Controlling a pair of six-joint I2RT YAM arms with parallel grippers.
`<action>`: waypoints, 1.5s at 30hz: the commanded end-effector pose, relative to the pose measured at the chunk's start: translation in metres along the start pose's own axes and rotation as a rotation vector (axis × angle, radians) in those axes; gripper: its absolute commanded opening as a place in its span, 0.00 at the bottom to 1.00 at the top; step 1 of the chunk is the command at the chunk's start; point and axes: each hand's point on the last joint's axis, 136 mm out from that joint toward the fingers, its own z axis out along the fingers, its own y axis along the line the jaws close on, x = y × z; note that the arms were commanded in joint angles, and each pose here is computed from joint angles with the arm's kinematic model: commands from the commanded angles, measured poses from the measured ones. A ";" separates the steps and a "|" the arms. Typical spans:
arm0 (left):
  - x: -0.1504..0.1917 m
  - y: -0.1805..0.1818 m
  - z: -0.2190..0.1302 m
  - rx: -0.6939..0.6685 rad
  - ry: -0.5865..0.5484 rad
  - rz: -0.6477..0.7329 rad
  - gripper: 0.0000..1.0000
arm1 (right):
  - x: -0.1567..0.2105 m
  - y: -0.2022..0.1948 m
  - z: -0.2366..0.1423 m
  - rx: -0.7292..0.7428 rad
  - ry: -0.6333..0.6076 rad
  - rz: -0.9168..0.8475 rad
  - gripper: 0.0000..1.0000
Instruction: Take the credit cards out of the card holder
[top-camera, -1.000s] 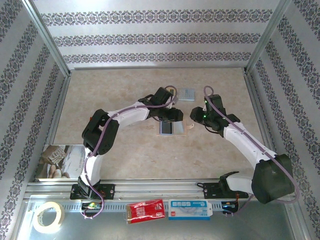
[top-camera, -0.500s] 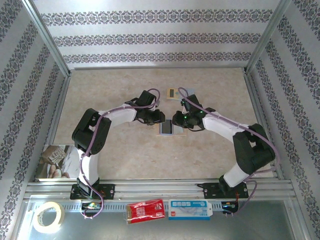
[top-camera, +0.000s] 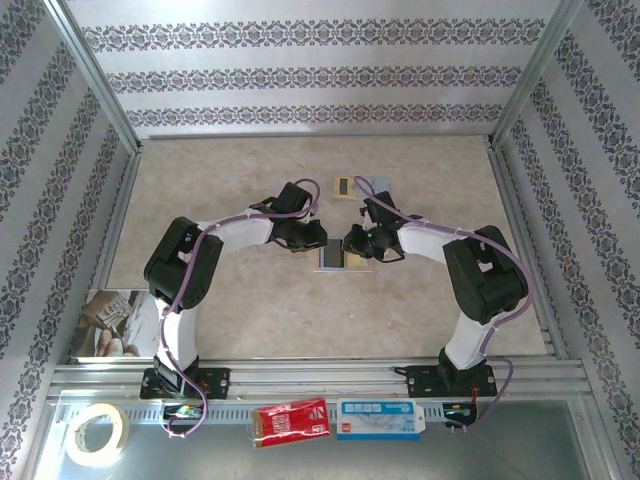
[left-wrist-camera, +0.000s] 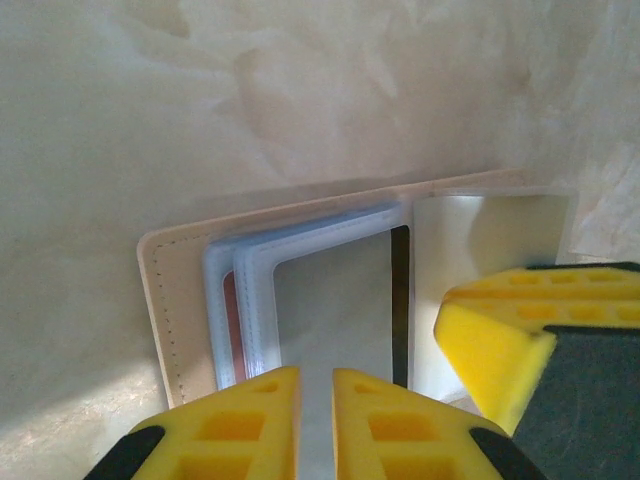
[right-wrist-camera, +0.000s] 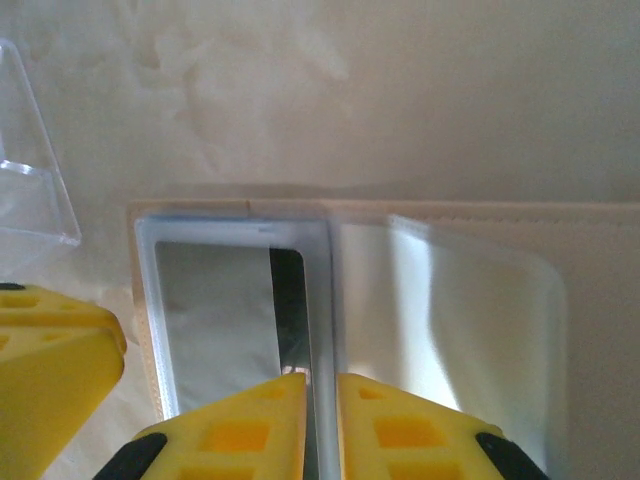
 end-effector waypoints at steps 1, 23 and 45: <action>0.012 0.005 0.011 -0.009 0.048 0.003 0.15 | 0.000 0.003 0.006 -0.055 0.019 -0.001 0.18; 0.035 0.044 0.029 -0.111 0.097 -0.025 0.15 | 0.012 -0.008 0.020 -0.124 0.112 0.007 0.22; 0.034 0.047 0.025 -0.131 0.071 -0.013 0.27 | 0.008 -0.015 0.007 -0.152 0.096 0.009 0.09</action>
